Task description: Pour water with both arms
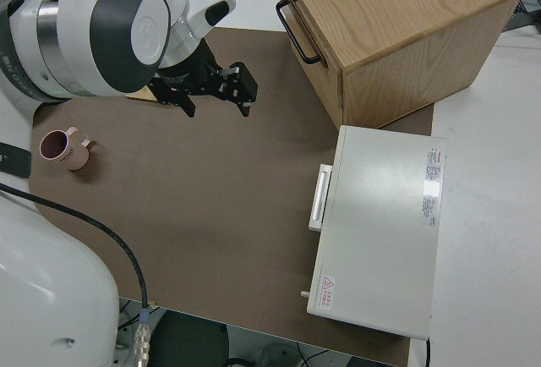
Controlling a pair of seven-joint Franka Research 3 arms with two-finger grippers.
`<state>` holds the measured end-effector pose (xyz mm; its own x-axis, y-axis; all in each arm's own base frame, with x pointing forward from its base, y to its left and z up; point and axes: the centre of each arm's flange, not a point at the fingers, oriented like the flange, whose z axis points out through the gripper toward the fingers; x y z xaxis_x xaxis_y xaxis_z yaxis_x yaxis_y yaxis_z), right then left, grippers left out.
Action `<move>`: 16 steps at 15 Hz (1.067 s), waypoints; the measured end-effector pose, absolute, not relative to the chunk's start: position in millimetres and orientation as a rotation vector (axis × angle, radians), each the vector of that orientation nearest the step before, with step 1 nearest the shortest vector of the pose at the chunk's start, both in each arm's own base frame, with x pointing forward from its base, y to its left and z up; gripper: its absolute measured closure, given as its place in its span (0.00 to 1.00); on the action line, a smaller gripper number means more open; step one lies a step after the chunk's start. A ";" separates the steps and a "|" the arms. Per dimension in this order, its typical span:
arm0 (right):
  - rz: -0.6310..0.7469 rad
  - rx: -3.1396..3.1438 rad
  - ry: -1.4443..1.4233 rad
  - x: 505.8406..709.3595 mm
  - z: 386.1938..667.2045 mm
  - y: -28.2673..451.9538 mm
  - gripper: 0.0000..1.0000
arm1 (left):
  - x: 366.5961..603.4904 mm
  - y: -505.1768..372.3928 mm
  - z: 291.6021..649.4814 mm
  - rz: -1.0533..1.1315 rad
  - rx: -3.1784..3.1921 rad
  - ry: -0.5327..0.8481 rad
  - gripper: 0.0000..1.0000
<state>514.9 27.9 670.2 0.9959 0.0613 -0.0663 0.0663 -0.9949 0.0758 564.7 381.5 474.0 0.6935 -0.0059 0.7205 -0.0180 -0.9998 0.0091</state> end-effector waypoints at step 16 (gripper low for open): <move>-0.098 3.060 0.098 514.9 670.2 27.9 0.00 | 563.8 354.4 521.7 0.956 3.091 0.051 0.00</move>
